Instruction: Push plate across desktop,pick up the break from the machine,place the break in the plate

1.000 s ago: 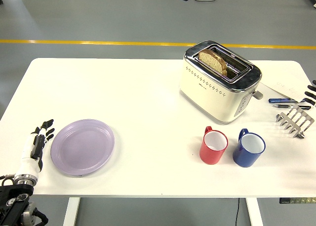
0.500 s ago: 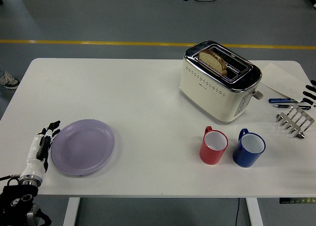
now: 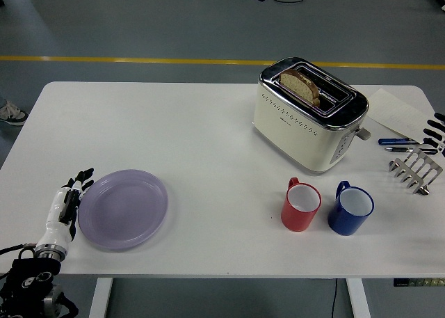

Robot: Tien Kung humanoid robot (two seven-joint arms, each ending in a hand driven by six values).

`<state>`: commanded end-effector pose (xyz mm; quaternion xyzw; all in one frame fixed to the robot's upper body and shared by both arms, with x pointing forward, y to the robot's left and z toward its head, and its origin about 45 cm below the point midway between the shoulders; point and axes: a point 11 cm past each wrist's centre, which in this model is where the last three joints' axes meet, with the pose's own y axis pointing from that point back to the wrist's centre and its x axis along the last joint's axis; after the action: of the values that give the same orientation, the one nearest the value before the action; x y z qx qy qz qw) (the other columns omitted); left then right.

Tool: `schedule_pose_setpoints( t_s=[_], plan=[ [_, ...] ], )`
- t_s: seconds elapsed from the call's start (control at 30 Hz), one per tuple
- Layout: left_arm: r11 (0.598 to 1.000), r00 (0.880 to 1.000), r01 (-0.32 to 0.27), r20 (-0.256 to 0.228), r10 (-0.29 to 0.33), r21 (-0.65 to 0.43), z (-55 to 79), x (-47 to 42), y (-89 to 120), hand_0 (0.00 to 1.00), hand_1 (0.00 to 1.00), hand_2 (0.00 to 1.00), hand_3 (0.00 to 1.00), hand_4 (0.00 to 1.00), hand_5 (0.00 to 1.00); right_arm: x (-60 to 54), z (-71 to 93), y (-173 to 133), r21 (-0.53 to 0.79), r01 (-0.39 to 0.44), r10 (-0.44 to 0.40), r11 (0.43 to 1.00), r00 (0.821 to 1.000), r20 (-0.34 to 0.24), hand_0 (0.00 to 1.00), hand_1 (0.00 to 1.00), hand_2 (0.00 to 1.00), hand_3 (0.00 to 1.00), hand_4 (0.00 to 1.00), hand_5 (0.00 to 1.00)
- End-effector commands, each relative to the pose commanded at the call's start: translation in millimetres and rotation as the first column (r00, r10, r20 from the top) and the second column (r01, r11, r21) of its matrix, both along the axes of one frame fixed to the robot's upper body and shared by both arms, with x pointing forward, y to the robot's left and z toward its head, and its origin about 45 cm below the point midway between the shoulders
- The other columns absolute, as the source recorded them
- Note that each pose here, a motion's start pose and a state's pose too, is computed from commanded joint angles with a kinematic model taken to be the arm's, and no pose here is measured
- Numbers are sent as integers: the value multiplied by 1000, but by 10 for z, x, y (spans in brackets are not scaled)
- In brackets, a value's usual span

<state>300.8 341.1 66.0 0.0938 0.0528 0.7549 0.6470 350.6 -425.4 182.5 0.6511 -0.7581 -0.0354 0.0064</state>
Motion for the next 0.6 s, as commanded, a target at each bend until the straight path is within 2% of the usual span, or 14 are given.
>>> schedule_pose_setpoints(
  t_s=[0.6],
  plan=[
    [983,1000,-6,-12,4,-181,-103,-43,-214,838,861,909,804,545,998,-4,-40,34,-1,-10,10,1000,1000,-12,794,750,759,755,560,692]
  ],
)
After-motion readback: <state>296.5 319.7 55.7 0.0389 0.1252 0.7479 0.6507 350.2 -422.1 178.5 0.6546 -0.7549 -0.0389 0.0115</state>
